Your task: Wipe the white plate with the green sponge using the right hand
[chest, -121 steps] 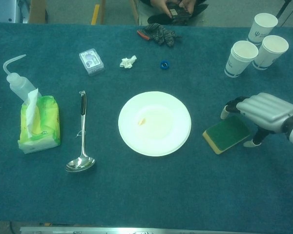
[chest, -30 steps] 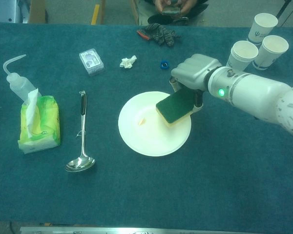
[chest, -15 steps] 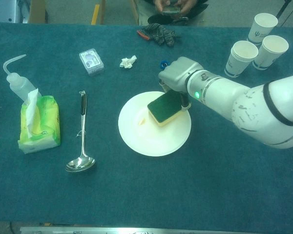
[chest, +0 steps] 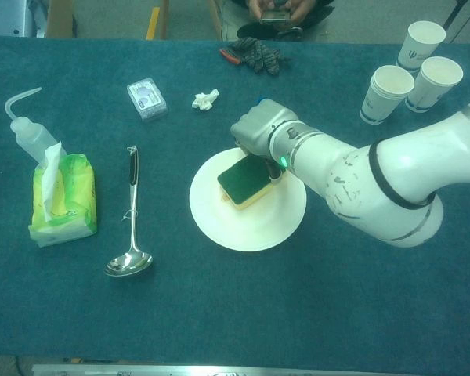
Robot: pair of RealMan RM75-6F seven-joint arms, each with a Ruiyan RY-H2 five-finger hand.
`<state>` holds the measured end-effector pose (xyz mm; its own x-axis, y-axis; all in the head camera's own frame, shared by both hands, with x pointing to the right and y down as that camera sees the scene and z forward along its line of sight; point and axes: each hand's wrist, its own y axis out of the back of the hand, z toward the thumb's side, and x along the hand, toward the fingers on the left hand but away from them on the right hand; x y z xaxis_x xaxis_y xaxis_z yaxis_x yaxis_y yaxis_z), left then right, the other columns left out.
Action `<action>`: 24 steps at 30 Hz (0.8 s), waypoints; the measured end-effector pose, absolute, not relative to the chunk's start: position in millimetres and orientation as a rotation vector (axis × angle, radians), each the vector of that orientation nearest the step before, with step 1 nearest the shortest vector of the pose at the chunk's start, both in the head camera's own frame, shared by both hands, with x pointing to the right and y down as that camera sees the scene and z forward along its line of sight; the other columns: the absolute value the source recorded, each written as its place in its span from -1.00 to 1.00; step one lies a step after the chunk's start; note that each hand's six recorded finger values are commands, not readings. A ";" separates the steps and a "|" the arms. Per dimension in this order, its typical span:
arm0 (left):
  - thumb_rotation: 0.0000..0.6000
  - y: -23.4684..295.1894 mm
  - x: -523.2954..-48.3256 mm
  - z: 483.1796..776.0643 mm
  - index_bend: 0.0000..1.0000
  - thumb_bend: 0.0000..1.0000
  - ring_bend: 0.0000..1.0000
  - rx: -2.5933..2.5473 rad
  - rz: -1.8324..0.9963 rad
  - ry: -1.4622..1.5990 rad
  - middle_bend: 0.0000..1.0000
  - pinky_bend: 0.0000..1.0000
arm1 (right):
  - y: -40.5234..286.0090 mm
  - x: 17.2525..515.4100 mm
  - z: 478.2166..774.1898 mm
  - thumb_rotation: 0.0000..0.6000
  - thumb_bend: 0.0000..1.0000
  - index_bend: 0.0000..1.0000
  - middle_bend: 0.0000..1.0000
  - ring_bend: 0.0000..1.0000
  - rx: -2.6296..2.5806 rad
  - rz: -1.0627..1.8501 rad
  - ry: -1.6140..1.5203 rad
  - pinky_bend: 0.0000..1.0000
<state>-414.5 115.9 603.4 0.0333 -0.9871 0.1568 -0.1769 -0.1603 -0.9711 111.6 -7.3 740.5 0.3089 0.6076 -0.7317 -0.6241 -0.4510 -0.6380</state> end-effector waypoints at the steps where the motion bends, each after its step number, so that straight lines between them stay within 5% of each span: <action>1: 1.00 116.0 -414.2 603.5 -0.52 -0.20 -0.77 -1.472 -1.221 1.247 -0.61 -0.76 | -7.1 110.7 740.6 1.00 -0.79 0.11 -0.17 -0.26 -1.476 1.407 0.016 0.23; 24: 1.00 115.4 -411.7 604.3 -0.52 -0.20 -0.77 -1.478 -1.217 1.247 -0.61 -0.76 | -6.1 105.2 745.1 1.00 -0.79 0.11 -0.17 -0.26 -1.449 1.412 0.033 0.23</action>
<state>-411.7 115.4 604.3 0.0377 -0.9867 0.1580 -0.1817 -0.1623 -0.9699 105.2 -6.1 745.1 0.2994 0.6109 -0.7329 -0.6444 -0.4370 -0.6275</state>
